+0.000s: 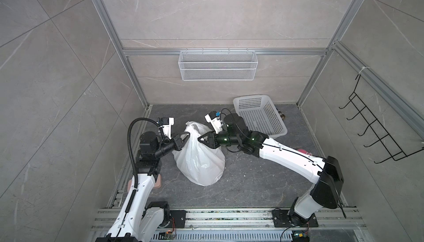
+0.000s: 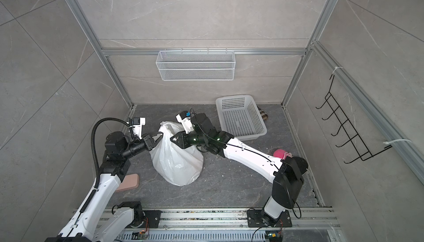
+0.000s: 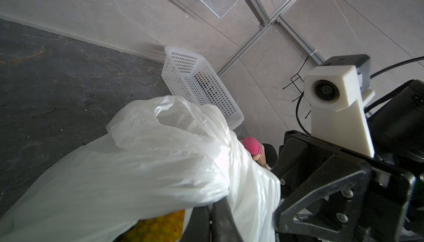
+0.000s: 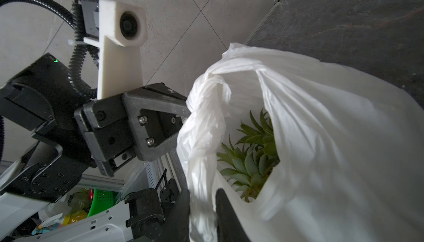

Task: Place the pineapple into a plastic bag & tie a knot
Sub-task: Tie the plastic bag at the center of the board.

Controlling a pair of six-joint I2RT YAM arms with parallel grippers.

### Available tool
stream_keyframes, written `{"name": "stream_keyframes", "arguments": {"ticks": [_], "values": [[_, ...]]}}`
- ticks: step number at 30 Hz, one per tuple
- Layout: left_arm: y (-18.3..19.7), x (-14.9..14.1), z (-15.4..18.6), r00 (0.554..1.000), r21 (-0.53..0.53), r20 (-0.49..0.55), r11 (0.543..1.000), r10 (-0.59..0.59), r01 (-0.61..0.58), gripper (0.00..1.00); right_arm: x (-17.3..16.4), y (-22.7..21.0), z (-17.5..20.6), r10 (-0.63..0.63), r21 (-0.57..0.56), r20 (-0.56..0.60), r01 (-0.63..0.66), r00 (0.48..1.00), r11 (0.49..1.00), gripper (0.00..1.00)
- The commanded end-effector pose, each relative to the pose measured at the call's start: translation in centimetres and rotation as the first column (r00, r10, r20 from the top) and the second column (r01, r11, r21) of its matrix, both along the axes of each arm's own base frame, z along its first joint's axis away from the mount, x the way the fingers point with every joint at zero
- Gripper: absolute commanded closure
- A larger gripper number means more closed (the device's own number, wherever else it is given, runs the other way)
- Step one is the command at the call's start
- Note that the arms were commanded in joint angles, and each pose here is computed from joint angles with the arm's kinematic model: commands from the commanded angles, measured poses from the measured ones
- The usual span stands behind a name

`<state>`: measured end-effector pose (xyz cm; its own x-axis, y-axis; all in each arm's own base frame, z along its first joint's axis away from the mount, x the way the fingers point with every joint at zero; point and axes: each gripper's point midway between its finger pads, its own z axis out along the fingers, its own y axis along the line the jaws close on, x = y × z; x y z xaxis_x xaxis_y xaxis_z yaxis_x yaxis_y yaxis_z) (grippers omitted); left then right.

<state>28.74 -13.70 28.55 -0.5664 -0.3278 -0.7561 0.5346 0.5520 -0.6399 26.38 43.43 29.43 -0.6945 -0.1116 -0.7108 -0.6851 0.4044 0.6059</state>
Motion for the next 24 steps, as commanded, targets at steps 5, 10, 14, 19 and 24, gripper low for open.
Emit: {"name": "stream_keyframes", "arguments": {"ticks": [5, 10, 14, 19, 24], "values": [[-0.3, -0.4, 3.0, 0.994, 0.006, 0.108, 1.0, -0.025, 0.025, 1.0, -0.5, 0.2, 1.7, 0.028, 0.061, 0.016, -0.029, 0.999, 0.998, 0.84], [-0.3, -0.5, 2.9, 0.994, 0.008, 0.105, 1.0, -0.027, 0.027, 1.0, 0.3, -0.9, 1.4, -0.028, 0.051, 0.027, 0.027, 0.999, 0.998, 0.98], [-0.2, -0.7, 2.7, 0.995, 0.02, 0.097, 1.0, -0.023, 0.021, 1.0, 1.7, -3.0, 0.6, -0.123, 0.018, 0.036, 0.123, 0.992, 0.992, 1.0], [-0.1, -1.4, 2.1, 0.997, 0.041, 0.066, 0.999, -0.026, 0.023, 1.0, 5.0, -7.9, -2.4, -0.313, -0.061, -0.02, 0.311, 0.95, 0.948, 1.0], [0.0, -2.5, 2.0, 0.999, 0.074, 0.026, 0.997, -0.021, 0.019, 1.0, 7.6, -12.2, -4.5, -0.477, -0.132, -0.077, 0.465, 0.875, 0.875, 1.0]]}}
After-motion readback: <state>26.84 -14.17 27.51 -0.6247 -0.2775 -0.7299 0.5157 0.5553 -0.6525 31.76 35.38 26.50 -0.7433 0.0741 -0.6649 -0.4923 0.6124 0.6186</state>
